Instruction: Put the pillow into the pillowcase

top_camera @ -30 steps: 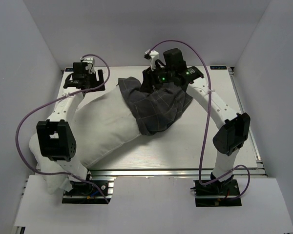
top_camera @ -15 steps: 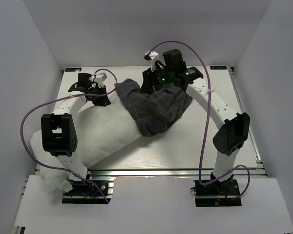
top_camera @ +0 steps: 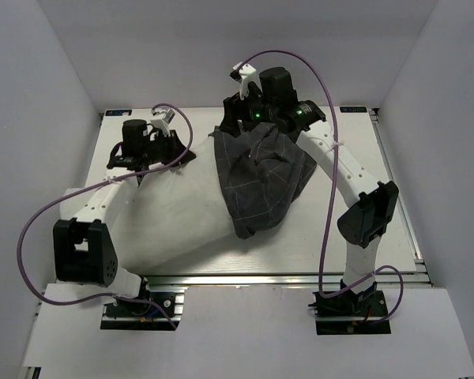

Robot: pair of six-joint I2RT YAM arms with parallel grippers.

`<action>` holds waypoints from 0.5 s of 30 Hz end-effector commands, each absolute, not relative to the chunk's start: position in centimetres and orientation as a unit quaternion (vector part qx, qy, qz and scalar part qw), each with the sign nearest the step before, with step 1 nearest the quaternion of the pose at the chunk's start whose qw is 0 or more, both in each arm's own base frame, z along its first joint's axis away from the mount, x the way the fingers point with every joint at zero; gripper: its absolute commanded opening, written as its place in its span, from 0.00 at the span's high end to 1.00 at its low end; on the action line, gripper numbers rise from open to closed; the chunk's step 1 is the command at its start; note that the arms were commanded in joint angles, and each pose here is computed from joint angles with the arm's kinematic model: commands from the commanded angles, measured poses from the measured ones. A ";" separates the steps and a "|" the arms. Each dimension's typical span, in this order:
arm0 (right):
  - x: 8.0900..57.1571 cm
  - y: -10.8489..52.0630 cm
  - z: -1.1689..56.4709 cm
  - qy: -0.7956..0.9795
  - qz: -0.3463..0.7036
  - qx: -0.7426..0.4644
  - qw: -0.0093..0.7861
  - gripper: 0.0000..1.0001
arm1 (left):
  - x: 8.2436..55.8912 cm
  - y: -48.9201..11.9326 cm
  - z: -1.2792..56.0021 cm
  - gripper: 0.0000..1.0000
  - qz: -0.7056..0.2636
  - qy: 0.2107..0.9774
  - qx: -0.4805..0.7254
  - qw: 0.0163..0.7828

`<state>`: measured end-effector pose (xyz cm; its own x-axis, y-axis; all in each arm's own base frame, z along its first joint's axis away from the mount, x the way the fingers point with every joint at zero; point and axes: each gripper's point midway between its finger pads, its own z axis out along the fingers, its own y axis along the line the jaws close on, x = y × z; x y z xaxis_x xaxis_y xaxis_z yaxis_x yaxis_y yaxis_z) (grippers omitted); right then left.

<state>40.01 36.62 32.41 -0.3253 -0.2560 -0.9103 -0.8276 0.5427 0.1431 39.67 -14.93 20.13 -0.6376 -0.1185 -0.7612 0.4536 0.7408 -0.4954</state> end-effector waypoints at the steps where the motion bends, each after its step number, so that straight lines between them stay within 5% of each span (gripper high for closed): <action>1: 41.0 36.3 34.4 0.755 0.291 -0.326 0.489 0.28 | 38.3 -16.5 27.0 1.00 -0.392 0.769 0.131 0.487; 15: 35.2 36.5 34.2 0.789 0.304 -0.313 0.432 0.27 | 35.9 -17.4 29.2 1.00 -0.412 0.749 0.118 0.506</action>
<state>37.91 36.15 30.10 -0.4587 -0.2831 -0.8423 -0.7411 0.6448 0.1869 36.41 -16.60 24.41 -0.5759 -0.2134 -0.7892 0.4940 0.6784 -0.5438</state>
